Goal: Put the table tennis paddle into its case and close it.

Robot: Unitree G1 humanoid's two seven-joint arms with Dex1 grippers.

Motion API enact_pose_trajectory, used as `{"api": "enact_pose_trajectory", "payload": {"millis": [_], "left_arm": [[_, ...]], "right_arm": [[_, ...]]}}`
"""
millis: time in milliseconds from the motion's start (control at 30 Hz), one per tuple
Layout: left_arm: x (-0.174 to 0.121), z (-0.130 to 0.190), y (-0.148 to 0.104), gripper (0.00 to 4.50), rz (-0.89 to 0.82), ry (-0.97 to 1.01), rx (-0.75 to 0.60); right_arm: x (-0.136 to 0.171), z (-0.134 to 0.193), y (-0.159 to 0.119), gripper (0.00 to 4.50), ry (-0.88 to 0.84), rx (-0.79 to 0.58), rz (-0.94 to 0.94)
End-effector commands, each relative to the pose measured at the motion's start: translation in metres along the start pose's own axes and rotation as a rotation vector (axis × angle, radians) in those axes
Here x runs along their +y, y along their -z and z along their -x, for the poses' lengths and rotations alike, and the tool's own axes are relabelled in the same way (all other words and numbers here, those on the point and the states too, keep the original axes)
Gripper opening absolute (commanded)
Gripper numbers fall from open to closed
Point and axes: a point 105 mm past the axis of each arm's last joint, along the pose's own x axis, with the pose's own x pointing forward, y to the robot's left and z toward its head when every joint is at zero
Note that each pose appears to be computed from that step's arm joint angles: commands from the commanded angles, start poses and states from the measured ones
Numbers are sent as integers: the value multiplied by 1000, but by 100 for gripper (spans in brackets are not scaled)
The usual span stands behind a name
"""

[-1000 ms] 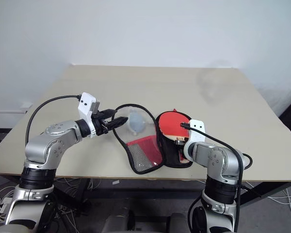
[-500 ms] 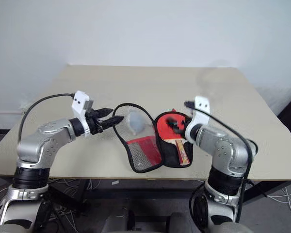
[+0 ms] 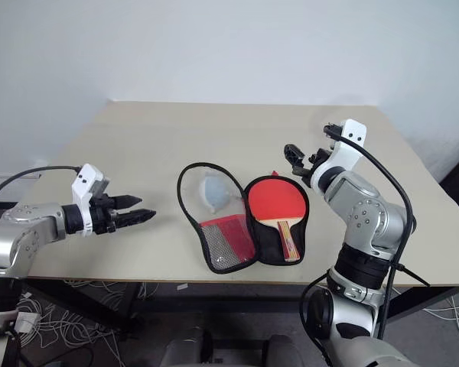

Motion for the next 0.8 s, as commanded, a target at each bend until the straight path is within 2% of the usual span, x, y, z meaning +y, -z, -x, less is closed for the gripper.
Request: {"api": "enact_pose_trajectory", "payload": {"millis": [33, 100, 200, 333, 600, 800], "left_arm": [[1, -5, -2, 349, -21, -14, -16], [2, -10, 3, 349, -30, -24, -3], [-15, -25, 4, 286, -34, 57, -1], [-23, -47, 7, 145, -57, 80, 15], [-50, -89, -32, 145, -37, 197, -100], [-96, -121, -68, 145, -10, 380, -173]], "right_arm": [[13, 0, -18, 446, -47, -76, 35], [13, -1, -19, 446, -48, -83, 33], [14, -3, -21, 450, -48, -96, 57], [18, -4, -26, 450, -60, -114, 87], [10, 2, -45, 450, -60, -201, 33], [8, 12, -76, 450, -71, -362, -103]]}}
